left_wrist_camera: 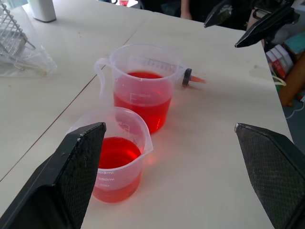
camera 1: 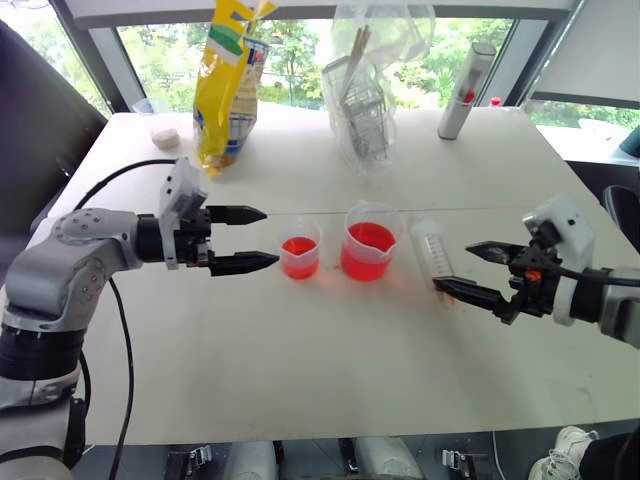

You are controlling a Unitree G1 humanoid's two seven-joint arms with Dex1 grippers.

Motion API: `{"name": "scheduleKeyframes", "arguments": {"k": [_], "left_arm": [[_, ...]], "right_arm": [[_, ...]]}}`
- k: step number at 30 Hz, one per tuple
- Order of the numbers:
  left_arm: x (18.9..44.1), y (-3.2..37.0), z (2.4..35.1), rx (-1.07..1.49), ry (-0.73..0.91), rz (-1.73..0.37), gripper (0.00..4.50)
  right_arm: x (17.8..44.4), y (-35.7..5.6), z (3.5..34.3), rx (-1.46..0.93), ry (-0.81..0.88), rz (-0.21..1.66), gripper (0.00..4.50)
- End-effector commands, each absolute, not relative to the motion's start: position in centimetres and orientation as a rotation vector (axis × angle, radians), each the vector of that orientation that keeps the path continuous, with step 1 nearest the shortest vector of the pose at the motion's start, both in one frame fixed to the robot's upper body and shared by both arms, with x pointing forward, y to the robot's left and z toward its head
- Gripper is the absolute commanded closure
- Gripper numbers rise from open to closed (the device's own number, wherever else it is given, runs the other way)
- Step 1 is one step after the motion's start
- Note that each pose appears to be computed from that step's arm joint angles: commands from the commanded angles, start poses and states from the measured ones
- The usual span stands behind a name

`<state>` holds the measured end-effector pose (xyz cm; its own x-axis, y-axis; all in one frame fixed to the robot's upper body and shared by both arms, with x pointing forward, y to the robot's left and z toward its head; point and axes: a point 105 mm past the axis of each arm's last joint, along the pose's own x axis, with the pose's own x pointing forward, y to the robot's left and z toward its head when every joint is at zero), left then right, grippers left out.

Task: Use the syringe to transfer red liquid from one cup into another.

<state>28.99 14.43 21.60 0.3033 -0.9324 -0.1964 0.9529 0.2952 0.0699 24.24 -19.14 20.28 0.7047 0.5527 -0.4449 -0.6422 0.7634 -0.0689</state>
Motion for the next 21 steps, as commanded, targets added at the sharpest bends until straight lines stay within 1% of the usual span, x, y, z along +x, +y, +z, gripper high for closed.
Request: {"name": "scheduleKeyframes", "arguments": {"k": [1, 15, 21], "left_arm": [[29.0, 14.1, 22.5, 0.19, 0.081, -1.262, 0.0], [29.0, 13.8, 22.4, 0.189, 0.063, -1.265, 0.0], [29.0, 13.6, 22.4, 0.19, 0.055, -1.264, 0.0]], "right_arm": [[24.2, -19.1, 21.0, -0.248, 0.394, 0.672, 0.07], [24.6, -19.6, 21.1, -0.259, 0.421, 0.643, 0.07], [25.7, -20.7, 21.4, -0.258, 0.457, 0.587, 0.07]]}}
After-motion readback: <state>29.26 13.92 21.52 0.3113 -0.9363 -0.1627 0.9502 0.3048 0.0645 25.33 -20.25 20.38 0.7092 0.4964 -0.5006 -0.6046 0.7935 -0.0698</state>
